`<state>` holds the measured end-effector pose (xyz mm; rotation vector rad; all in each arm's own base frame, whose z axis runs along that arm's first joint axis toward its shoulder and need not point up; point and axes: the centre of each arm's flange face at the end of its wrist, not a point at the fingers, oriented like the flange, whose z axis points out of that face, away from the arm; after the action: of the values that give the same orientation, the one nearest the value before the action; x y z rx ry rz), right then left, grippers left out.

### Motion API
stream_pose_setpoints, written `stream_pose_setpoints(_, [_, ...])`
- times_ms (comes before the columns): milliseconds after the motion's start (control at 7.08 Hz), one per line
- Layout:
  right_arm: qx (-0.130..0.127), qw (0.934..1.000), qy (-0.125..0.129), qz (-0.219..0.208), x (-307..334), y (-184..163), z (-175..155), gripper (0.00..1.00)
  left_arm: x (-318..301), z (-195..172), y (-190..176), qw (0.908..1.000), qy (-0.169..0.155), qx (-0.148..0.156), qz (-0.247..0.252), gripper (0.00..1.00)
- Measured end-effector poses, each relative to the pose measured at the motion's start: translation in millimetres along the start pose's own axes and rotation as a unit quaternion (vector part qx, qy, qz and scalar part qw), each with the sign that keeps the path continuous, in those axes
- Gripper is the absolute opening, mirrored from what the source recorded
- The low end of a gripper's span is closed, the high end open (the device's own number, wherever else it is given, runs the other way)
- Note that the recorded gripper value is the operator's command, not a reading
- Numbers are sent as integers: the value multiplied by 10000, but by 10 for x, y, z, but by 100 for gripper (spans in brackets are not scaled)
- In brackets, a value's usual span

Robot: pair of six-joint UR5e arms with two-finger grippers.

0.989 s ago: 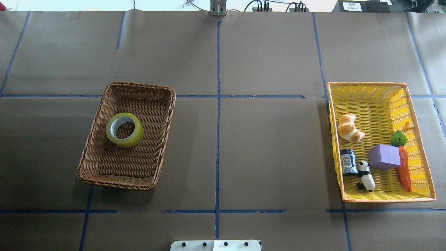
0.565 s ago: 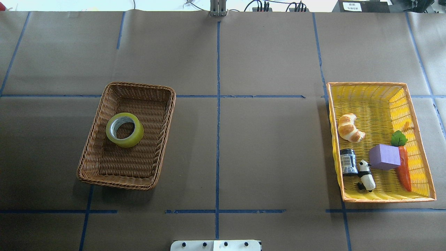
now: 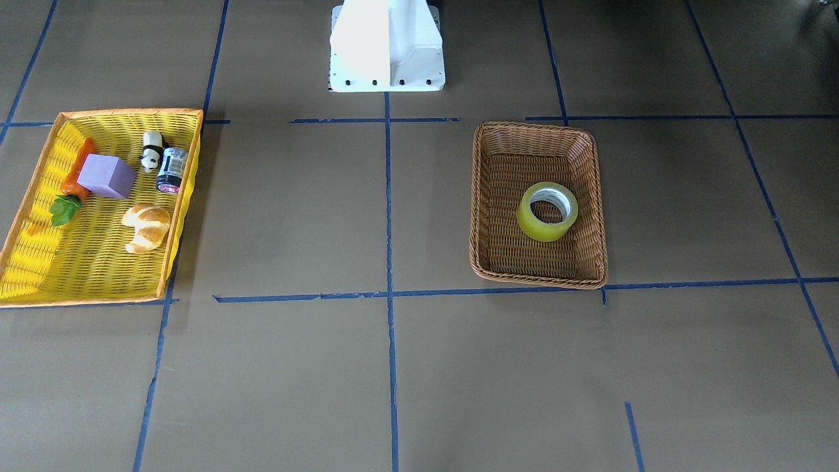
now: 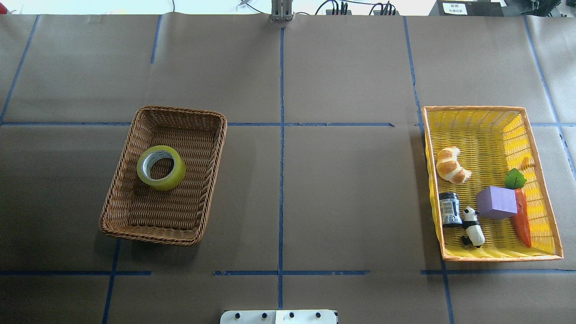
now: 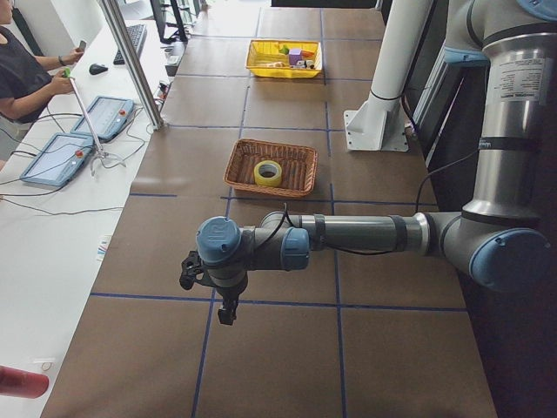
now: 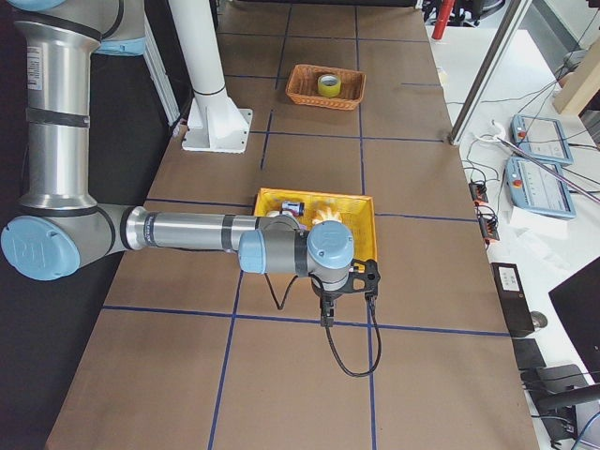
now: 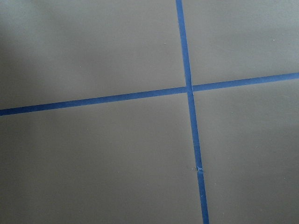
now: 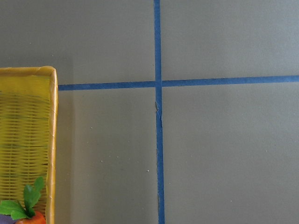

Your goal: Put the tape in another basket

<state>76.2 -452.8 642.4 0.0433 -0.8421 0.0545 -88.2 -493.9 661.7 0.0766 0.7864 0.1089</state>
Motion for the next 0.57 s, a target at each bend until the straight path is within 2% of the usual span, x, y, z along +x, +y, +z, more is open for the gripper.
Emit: stream_pose_setpoints(565, [11, 10000, 0, -16, -11, -8, -9, 100, 4, -5, -3, 10000, -2, 12, 17, 100])
